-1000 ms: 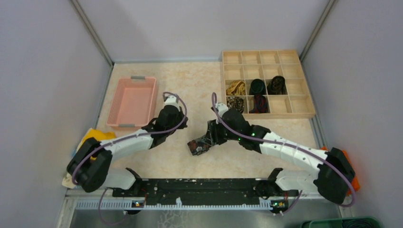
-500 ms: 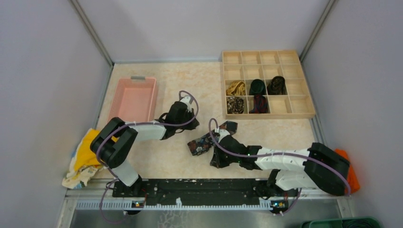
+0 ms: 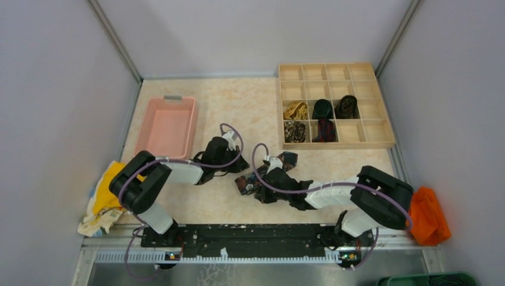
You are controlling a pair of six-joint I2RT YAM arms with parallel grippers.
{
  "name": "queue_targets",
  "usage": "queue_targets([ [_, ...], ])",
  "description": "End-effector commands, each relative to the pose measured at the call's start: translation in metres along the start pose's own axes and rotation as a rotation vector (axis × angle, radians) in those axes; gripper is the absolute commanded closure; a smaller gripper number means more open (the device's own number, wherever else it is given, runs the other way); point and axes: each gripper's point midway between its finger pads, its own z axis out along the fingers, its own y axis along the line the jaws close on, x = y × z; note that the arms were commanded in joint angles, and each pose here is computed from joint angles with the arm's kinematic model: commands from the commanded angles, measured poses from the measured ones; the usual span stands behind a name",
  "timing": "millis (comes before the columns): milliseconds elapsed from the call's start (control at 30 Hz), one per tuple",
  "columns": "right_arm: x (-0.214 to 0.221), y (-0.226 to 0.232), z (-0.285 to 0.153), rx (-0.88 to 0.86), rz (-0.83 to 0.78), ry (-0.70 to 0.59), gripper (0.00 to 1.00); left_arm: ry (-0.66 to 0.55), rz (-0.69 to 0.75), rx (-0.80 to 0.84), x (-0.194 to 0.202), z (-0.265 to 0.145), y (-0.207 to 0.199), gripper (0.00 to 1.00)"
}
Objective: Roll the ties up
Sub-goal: Roll the tie at the center of the board.
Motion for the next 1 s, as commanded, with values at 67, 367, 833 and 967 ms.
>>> queue_targets([
  [67,-0.013,-0.007,0.018,0.091,-0.04,-0.037,1.0,0.128,-0.046,-0.007,0.047,-0.011,0.013,1.0],
  [367,-0.023,-0.004,0.028,0.121,-0.07,-0.054,1.0,0.149,-0.055,0.023,0.052,-0.014,0.006,1.0],
  [833,-0.042,-0.002,-0.037,0.266,-0.262,-0.071,1.0,-0.331,-0.189,-0.338,-0.08,-0.086,0.033,1.0],
  [967,-0.058,0.008,-0.059,0.368,-0.371,-0.08,0.97,-0.52,-0.208,-0.338,-0.12,-0.156,0.017,1.0],
])
